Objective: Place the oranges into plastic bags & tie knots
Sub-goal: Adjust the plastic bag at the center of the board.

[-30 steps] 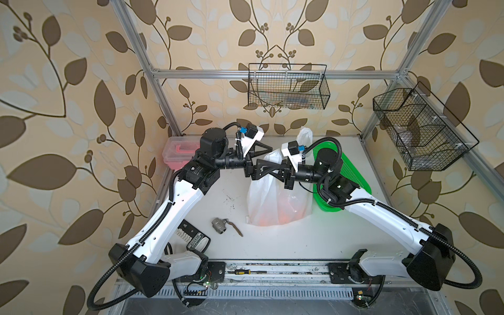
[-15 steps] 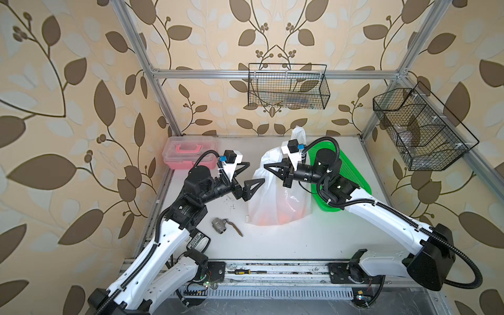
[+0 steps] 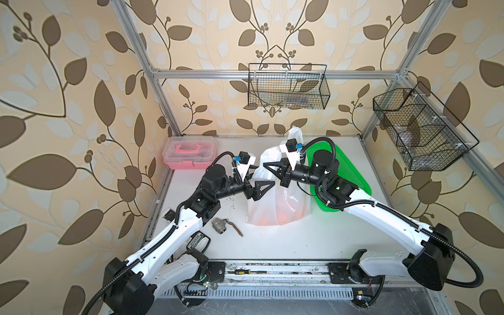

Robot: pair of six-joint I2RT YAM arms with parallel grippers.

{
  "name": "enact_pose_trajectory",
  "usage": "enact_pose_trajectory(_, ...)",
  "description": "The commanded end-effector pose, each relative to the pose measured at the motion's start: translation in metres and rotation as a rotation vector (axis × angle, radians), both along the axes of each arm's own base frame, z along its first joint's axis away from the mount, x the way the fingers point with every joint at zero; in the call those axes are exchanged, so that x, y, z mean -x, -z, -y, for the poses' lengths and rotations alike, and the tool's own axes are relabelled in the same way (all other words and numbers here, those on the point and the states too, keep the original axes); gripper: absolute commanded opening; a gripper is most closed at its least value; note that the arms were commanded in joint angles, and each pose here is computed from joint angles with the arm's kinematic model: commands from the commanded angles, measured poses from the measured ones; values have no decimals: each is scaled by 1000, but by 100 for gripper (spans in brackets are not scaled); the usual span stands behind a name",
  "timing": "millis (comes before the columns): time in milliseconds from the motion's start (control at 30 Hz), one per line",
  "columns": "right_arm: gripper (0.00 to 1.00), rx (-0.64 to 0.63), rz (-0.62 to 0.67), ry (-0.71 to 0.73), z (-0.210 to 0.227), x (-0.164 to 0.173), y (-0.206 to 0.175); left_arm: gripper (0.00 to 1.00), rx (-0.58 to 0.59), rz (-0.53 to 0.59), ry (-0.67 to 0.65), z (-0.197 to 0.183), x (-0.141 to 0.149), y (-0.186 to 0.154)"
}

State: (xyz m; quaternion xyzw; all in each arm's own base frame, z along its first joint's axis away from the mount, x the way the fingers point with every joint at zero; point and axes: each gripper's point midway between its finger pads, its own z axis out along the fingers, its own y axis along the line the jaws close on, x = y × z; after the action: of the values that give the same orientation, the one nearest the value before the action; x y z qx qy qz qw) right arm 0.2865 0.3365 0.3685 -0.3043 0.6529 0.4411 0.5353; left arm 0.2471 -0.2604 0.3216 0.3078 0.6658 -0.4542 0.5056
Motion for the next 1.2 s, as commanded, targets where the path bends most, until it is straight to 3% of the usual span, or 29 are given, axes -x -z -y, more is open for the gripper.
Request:
enact_pose_trajectory(0, 0, -67, 30, 57, 6, -2, -34, 85, -6, 49, -17, 8, -2, -2)
enact_pose_trajectory(67, 1, -75, 25, 63, 8, -2, -35, 80, -13, 50, -33, 10, -5, 1)
enact_pose_trajectory(233, 14, -54, 18, 73, 13, 0, -36, 42, -18, 53, -46, 13, -10, 1)
enact_pose_trajectory(300, 26, -42, 27, 59, 20, 4, -39, 27, -24, 56, -48, 13, -11, 2)
enact_pose_trajectory(400, 53, -14, 57, 22, 38, 14, -43, 10, -29, 57, -38, 13, -9, 3)
enact_pose_trajectory(500, 81, -11, 122, -31, 62, 28, -49, 3, -23, 65, 17, 18, -1, 1)
enact_pose_trajectory(633, 99, -45, 219, -91, 89, 33, -58, 2, -23, 77, 134, 26, 15, -2)
enact_pose_trajectory(967, 100, 65, 378, -278, 61, 47, -57, 0, -40, 85, 247, 36, 25, -3)
enact_pose_trajectory(1167, 81, 42, 372, -276, 53, 38, -66, 0, -53, 83, 261, 36, 27, 0)
